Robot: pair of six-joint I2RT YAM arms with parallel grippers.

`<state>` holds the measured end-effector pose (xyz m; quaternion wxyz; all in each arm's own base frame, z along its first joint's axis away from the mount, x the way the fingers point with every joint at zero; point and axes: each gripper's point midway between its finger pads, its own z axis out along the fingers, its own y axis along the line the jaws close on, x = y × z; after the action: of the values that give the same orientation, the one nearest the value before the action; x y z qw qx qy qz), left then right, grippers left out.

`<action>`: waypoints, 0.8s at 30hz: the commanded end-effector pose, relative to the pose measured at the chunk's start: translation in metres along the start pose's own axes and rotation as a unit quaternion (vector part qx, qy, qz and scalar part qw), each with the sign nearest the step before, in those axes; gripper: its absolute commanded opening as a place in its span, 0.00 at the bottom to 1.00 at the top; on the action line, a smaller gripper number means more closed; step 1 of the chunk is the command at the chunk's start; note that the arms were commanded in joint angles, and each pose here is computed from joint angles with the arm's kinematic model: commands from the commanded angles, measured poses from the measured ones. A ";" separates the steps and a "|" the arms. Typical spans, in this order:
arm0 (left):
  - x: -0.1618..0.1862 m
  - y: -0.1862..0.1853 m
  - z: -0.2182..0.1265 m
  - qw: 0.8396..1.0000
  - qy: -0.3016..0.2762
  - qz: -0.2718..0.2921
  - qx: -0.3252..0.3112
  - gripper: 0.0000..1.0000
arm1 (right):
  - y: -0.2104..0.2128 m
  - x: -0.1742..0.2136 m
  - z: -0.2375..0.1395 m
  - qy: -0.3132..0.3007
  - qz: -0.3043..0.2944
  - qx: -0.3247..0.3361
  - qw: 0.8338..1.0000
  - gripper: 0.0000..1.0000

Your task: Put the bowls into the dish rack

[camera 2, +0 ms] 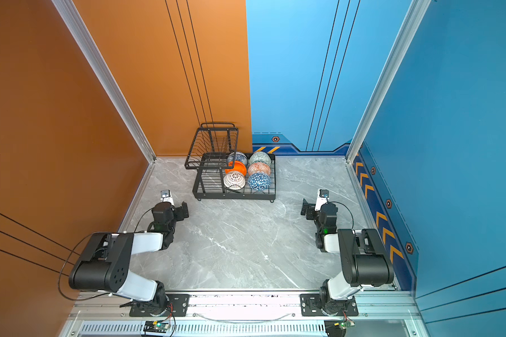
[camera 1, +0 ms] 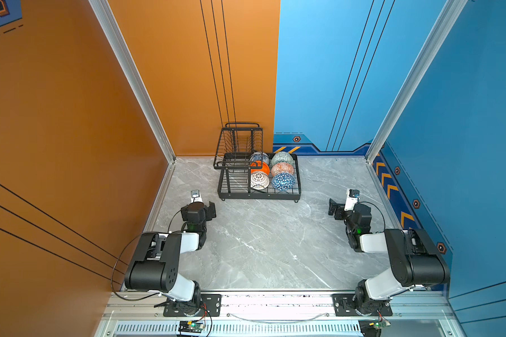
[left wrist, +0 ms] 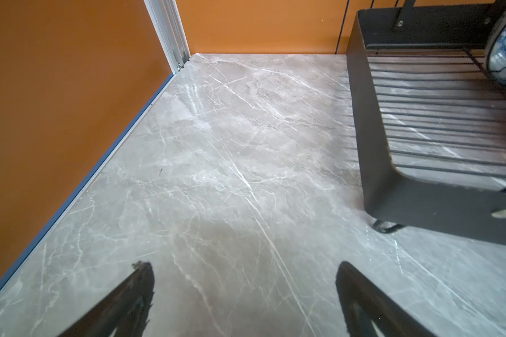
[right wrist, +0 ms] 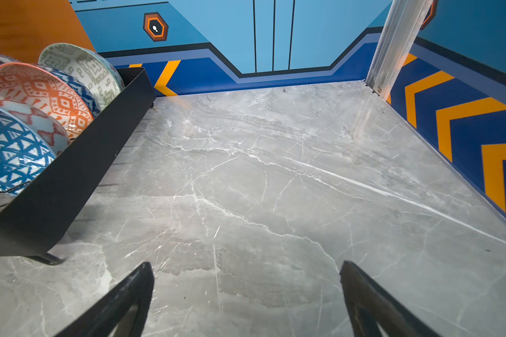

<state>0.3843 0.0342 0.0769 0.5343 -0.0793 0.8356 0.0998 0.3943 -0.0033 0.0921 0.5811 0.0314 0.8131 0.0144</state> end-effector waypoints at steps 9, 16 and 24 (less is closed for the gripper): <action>-0.016 -0.010 -0.002 0.999 -0.045 0.005 0.023 0.98 | -0.001 -0.001 0.000 0.001 -0.008 0.006 1.000 1.00; -0.016 -0.010 -0.002 0.999 -0.045 0.006 0.022 0.98 | -0.002 -0.001 0.000 0.002 -0.005 0.007 1.000 1.00; -0.015 -0.010 -0.002 0.999 -0.044 0.005 0.022 0.98 | -0.002 -0.001 0.000 0.002 -0.005 0.007 1.000 1.00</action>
<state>0.3923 0.0304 0.0936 0.5716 -0.0707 0.8120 0.0942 0.3943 -0.0035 0.0921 0.5811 0.0319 0.8131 0.0138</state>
